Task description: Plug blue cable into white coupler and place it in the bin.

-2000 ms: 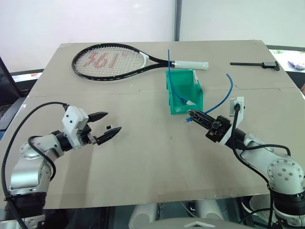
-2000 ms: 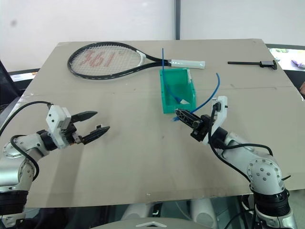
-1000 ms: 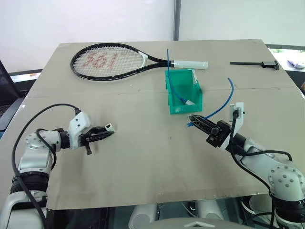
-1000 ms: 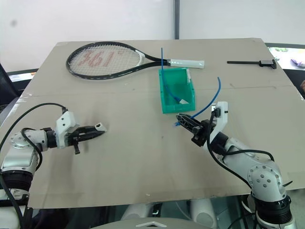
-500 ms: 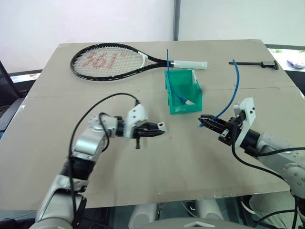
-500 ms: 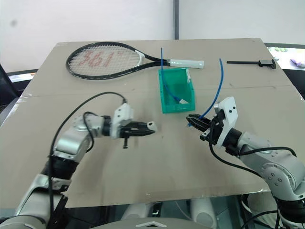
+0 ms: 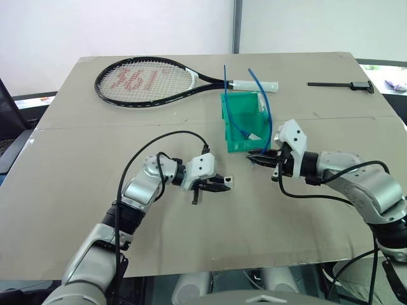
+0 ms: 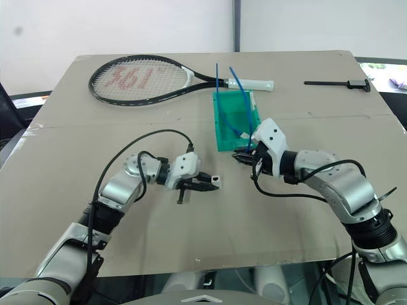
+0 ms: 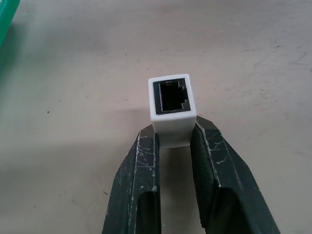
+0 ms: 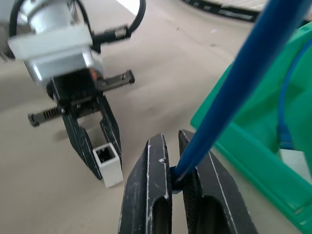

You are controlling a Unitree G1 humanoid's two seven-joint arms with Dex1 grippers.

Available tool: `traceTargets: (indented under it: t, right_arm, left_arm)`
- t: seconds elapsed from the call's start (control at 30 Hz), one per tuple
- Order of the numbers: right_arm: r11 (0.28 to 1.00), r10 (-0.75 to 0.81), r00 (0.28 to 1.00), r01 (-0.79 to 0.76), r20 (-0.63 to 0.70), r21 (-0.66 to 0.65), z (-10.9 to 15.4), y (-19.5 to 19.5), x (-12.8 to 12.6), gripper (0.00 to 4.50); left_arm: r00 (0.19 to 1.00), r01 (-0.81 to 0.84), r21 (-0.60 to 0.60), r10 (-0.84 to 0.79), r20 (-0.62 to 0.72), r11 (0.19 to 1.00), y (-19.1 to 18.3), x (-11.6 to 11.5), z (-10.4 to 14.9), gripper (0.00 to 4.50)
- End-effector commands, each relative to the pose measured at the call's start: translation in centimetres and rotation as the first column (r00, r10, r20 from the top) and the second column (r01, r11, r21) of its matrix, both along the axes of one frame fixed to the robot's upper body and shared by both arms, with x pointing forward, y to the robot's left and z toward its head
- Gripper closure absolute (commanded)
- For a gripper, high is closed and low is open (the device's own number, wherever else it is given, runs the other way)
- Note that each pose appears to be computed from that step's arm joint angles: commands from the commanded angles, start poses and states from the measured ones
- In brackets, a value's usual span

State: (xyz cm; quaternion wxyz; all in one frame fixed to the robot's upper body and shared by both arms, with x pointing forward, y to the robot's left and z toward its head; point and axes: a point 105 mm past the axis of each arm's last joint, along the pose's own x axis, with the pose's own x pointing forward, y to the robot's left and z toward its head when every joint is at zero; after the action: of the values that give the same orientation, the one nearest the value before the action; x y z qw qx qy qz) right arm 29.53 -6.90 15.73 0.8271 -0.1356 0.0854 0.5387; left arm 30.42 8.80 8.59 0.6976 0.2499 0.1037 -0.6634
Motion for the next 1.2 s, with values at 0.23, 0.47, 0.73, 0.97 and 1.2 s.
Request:
traceTargets:
  t: [0.23,0.47,0.73,0.97,1.2]
  right_arm:
    - [0.978,0.209,0.978,-0.209,0.028,-0.013,0.6,3.4,-1.0,4.50]
    - [0.966,0.249,0.967,-0.245,0.045,-0.085,-1.0,4.3,-0.3,4.50]
    - [0.947,0.284,0.957,-0.272,0.050,-0.172,-2.4,4.2,0.3,4.50]
    - [0.900,0.357,0.934,-0.341,0.009,-0.271,-4.0,3.7,-0.5,4.50]
    - [0.872,0.379,0.925,-0.350,0.019,-0.343,-4.0,3.6,0.1,4.50]
  left_arm:
    - [0.998,-0.036,0.021,0.034,0.060,0.999,-0.5,0.4,0.3,4.22]
    - [0.996,-0.030,0.044,0.026,0.082,0.999,-0.3,0.8,0.0,4.22]
    - [0.996,-0.029,0.039,0.025,0.085,0.999,-0.2,0.8,0.0,4.22]
    - [0.996,-0.035,0.033,0.032,0.085,0.999,-0.3,1.0,-0.2,4.22]
    - [0.996,-0.034,0.029,0.031,0.086,0.999,-0.4,1.0,-0.2,4.22]
